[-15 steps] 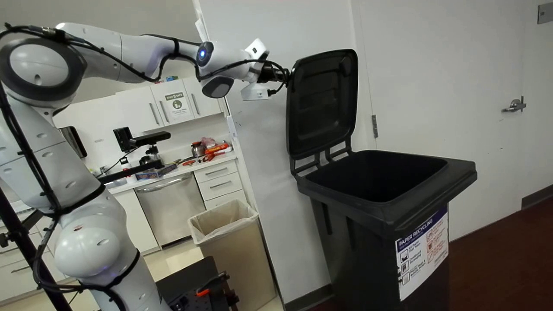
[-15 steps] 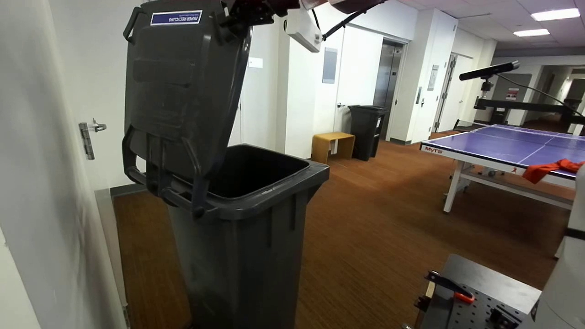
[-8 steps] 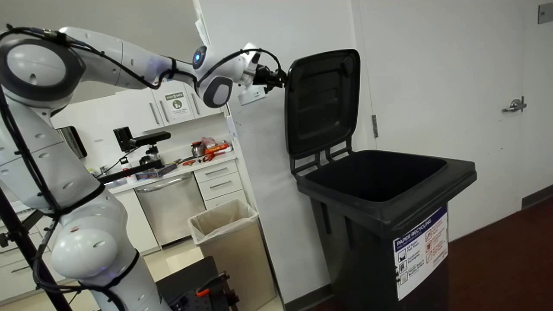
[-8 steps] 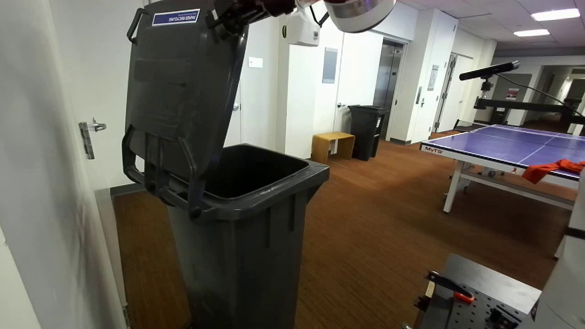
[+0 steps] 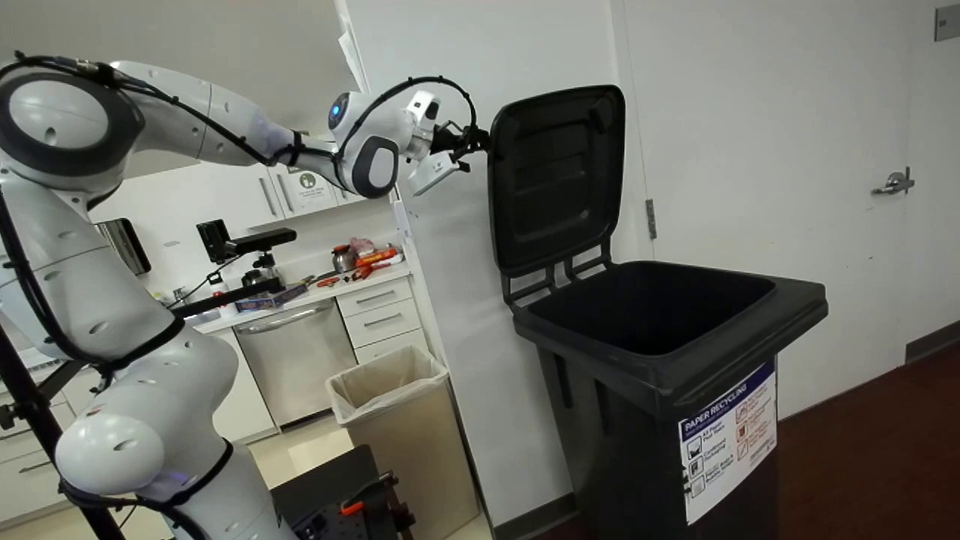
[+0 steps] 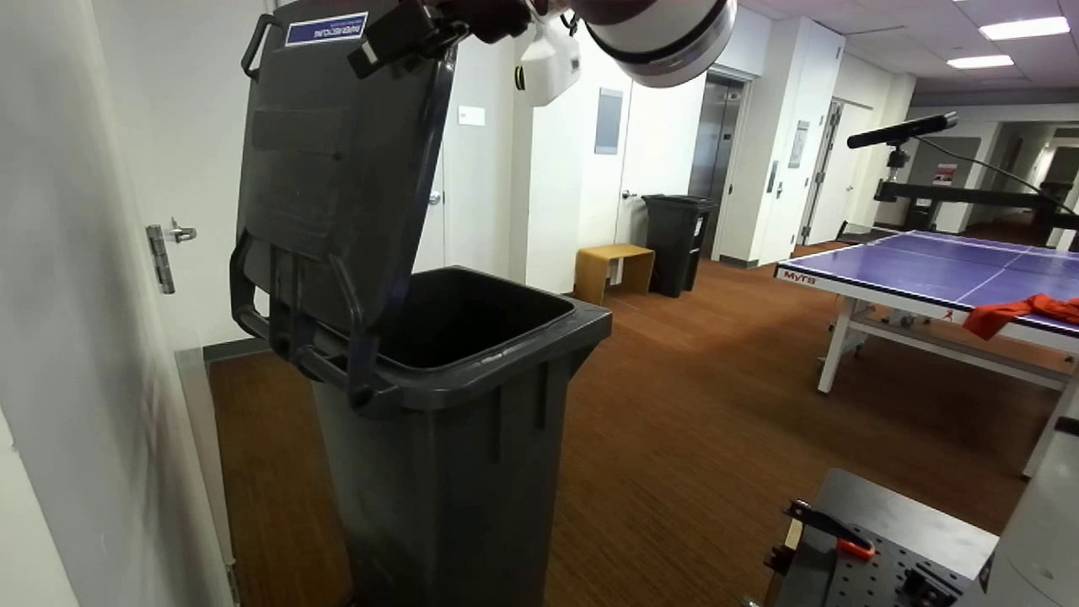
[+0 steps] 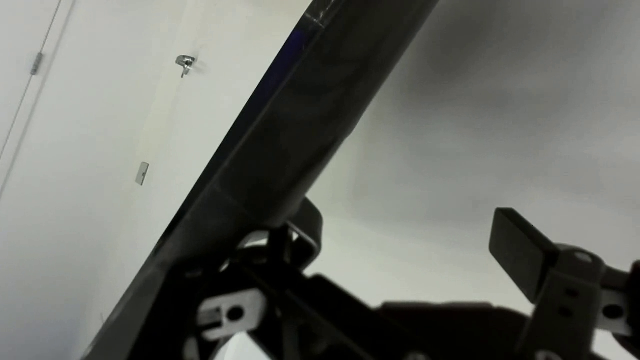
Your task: Open the lid of the rubbish bin.
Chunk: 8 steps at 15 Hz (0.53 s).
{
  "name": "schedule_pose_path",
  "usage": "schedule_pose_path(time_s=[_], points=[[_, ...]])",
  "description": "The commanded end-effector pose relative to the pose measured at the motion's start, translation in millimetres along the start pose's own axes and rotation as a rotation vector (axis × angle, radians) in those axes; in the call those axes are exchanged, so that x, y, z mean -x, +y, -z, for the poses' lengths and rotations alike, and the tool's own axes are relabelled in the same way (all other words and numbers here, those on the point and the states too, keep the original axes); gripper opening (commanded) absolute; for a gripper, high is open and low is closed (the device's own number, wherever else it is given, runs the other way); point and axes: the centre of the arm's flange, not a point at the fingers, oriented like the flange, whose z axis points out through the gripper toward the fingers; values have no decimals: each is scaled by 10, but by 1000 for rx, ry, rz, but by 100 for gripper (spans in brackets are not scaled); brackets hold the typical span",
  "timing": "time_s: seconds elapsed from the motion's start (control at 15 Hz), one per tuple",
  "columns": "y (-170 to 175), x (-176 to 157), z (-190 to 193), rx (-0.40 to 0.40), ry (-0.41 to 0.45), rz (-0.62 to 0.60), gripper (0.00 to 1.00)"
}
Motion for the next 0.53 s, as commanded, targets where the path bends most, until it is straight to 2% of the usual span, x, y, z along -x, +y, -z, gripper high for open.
schedule_pose_path(time_s=[0.0,0.47], points=[[-340,-377,-60,-13,-27,77,100],[-729,-647,-53,-41,-63,257,100]])
